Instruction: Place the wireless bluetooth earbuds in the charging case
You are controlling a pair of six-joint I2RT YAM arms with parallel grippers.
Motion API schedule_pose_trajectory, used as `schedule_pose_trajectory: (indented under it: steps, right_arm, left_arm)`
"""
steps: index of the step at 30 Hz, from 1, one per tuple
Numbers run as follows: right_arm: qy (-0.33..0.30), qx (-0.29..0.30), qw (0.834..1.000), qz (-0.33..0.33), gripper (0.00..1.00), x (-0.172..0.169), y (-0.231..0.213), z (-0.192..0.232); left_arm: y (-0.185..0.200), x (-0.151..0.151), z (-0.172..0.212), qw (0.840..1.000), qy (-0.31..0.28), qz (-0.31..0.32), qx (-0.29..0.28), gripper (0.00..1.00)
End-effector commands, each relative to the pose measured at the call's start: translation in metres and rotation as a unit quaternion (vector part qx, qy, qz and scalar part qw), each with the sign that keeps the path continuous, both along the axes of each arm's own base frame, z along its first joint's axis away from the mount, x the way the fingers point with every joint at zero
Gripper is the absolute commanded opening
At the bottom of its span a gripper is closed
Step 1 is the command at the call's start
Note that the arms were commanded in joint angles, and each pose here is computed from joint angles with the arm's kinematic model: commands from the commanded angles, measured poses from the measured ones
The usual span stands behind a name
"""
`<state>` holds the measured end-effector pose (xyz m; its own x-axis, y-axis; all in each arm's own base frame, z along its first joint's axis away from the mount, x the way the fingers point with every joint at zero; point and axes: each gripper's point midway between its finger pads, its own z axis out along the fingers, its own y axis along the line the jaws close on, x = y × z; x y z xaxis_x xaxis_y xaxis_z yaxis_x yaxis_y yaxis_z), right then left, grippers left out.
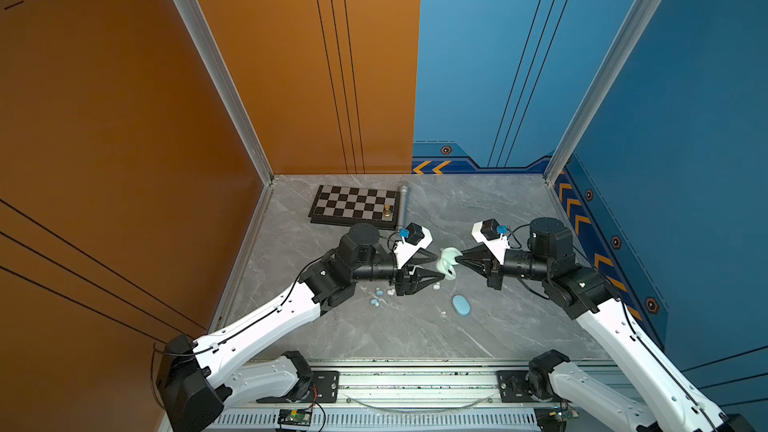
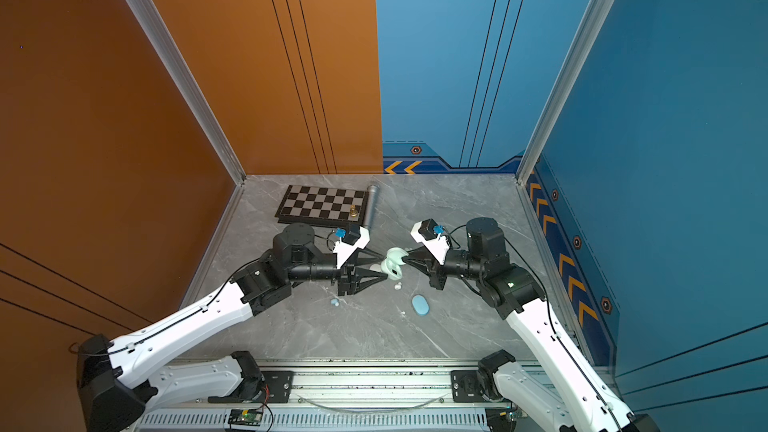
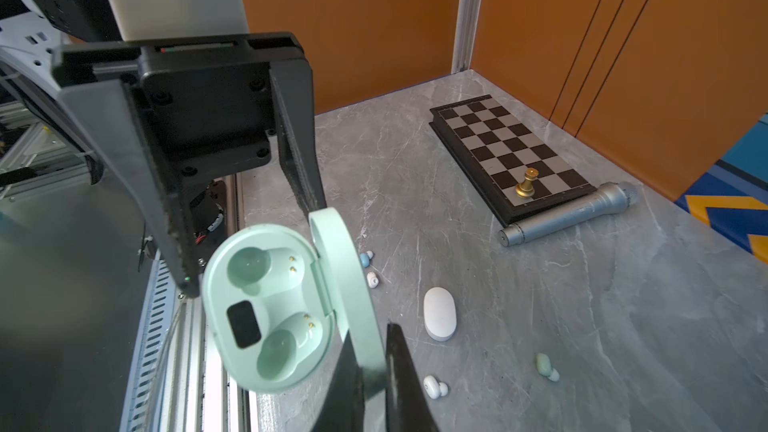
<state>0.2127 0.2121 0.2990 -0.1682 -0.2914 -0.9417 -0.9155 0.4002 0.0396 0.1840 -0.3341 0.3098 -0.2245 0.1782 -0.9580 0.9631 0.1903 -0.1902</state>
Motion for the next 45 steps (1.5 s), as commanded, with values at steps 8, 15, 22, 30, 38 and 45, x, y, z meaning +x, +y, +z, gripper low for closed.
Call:
schedule_pose_trajectory:
  steps: [8, 15, 22, 30, 38, 45]
  right_arm:
    - [-0.105, -0.073, 0.989, -0.068, 0.00, 0.016, -0.013, 0.009]
    - [-0.163, -0.114, 0.978, -0.068, 0.00, 0.013, -0.003, 0.013]
    - [-0.179, -0.117, 0.975, -0.056, 0.00, 0.009, 0.008, 0.019]
    - [-0.180, -0.114, 0.976, -0.042, 0.00, 0.003, 0.016, 0.020]
    - [-0.182, -0.111, 0.976, -0.045, 0.00, 0.004, 0.016, 0.020]
    - [-0.183, -0.105, 0.977, -0.042, 0.00, 0.002, 0.017, 0.023]
  left_arm:
    - [0.029, 0.007, 0.038, 0.994, -0.081, 0.049, 0.060, 0.67]
    - [0.026, 0.020, 0.036, 0.976, -0.152, 0.048, 0.145, 0.64]
    - [0.008, 0.022, 0.032, 0.973, -0.162, 0.033, 0.159, 0.60]
    - [-0.006, 0.024, 0.025, 0.970, -0.168, 0.028, 0.174, 0.49]
    - [-0.010, 0.025, 0.017, 0.968, -0.168, 0.023, 0.187, 0.25]
    - [-0.012, 0.027, 0.012, 0.967, -0.165, 0.022, 0.195, 0.01]
